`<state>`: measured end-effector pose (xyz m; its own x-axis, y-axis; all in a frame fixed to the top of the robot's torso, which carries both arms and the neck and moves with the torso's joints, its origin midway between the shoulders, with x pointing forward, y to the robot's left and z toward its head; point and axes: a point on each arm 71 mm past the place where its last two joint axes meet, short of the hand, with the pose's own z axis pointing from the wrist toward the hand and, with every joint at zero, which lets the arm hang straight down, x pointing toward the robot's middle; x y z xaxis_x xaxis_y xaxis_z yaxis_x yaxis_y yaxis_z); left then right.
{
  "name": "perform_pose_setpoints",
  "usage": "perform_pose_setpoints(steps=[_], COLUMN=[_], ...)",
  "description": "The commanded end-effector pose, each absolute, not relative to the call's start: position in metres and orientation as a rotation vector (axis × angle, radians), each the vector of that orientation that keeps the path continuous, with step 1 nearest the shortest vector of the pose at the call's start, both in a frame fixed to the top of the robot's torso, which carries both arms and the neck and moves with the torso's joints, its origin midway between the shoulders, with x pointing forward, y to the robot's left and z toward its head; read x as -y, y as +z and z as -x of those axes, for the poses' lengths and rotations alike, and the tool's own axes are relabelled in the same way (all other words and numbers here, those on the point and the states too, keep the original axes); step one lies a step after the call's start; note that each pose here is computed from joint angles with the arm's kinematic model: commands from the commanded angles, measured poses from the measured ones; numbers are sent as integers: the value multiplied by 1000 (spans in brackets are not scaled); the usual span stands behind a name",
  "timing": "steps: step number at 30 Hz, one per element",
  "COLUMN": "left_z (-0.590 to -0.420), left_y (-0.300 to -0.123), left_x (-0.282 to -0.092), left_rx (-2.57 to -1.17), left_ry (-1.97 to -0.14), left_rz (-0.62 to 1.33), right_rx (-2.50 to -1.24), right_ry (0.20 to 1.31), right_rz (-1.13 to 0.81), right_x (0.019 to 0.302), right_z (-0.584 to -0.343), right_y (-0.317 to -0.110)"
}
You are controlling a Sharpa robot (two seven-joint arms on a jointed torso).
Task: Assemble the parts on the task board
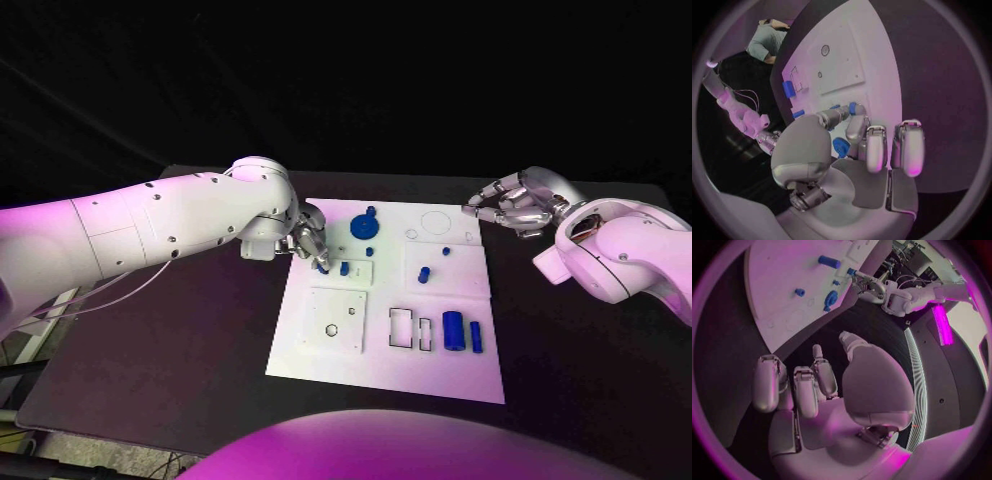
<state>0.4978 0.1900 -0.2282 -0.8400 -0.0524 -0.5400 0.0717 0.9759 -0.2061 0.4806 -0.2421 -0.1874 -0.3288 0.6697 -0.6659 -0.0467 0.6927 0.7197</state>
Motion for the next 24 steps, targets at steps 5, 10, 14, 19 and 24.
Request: perform_pose_setpoints(steps=[5,10,14,19,24], left_z=[-496,-496,-497,-497,-497], left_y=[-229,-230,-232,-234,-236], left_x=[-186,-184,-183,-182,-181], left_rx=[-2575,-2581,-2593,-2605,-2607], left_ry=[-305,-294,-286,-277,-271], left_rz=[-37,-39,-31,-14,-6], right_rx=[-1775,-1775,-1775,-1775,-1774], right_ry=[793,794,794,794,794], right_rz=[-478,-478,-477,-477,-476], right_x=[240,240,240,240,240], right_z=[-480,-480,-480,-480,-480], right_y=[-188,-188,-188,-188,-188])
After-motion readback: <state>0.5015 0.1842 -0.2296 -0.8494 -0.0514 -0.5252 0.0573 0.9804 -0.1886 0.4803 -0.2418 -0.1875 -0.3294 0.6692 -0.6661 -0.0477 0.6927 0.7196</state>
